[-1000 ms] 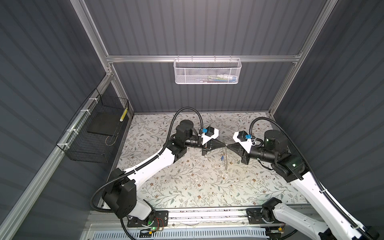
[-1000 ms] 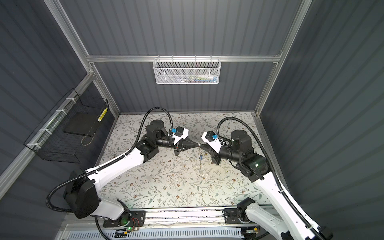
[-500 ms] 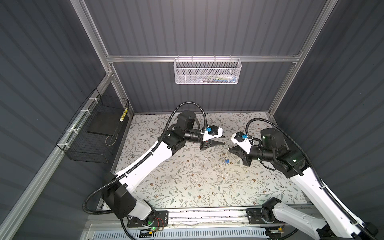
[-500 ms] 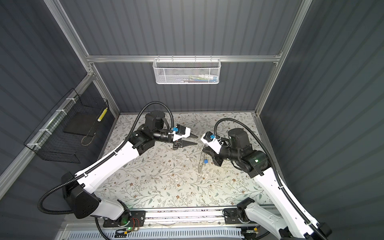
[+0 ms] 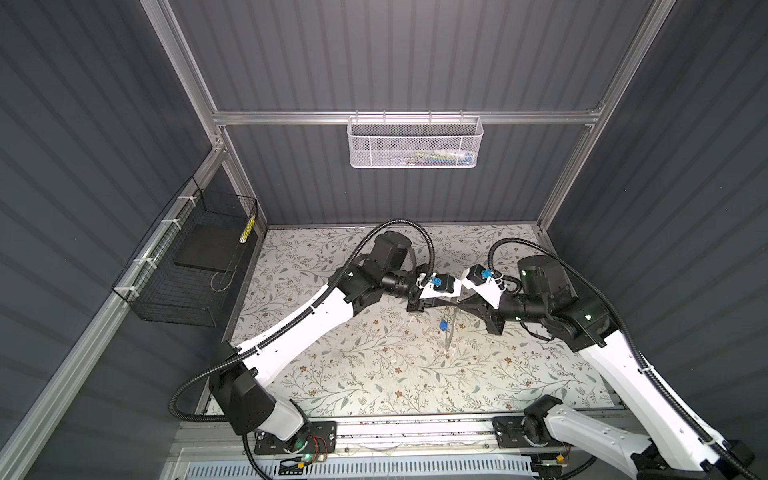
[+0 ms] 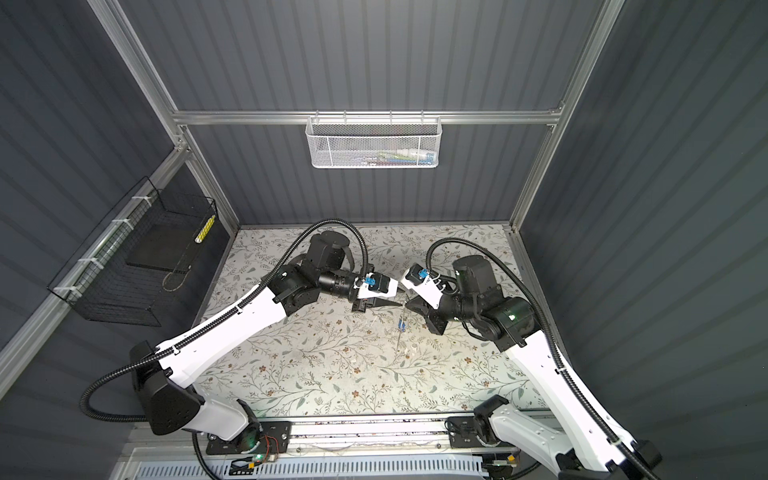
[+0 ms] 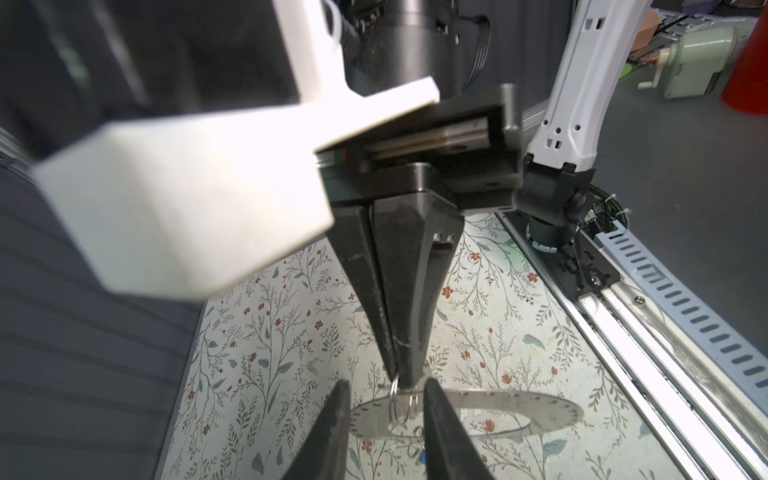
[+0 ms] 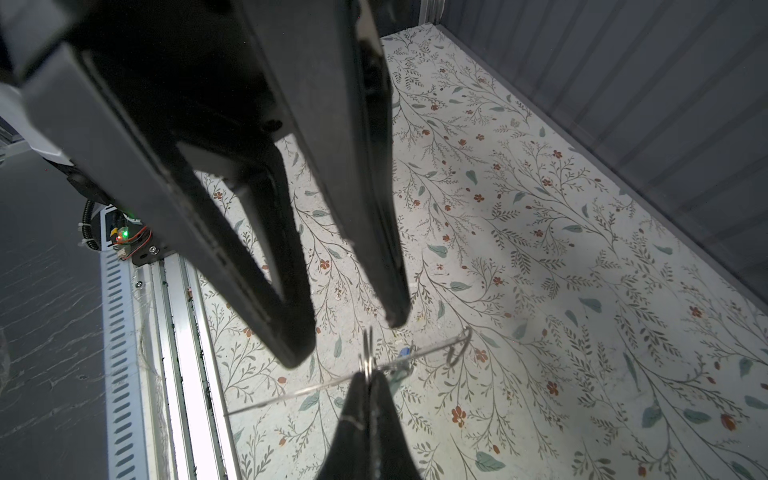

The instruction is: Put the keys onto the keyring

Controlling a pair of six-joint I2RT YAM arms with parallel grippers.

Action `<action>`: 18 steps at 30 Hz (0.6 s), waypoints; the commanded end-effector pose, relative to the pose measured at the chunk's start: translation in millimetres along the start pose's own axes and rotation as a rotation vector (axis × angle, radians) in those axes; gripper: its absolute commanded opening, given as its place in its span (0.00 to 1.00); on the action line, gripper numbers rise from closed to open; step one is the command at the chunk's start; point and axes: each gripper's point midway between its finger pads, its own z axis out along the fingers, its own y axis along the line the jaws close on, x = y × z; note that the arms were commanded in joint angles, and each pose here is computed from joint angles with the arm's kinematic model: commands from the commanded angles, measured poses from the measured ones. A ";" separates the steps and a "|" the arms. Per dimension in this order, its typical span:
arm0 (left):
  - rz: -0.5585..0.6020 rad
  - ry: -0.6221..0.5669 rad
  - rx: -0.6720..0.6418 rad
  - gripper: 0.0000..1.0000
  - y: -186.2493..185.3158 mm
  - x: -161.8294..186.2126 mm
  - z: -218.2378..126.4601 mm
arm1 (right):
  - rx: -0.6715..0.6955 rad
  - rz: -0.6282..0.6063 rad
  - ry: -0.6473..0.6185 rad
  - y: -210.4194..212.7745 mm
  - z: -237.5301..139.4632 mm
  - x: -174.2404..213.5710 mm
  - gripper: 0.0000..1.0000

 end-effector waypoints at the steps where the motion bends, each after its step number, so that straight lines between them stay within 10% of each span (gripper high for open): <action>1: 0.025 0.045 -0.003 0.31 0.3 2.5 4.1 | -0.016 -0.005 -0.032 3.3 -7.0 -12.2 0.00; 18: 0.028 0.092 0.006 0.17 0.2 12.2 11.4 | -0.027 -0.020 -0.033 4.0 -6.7 -15.8 0.00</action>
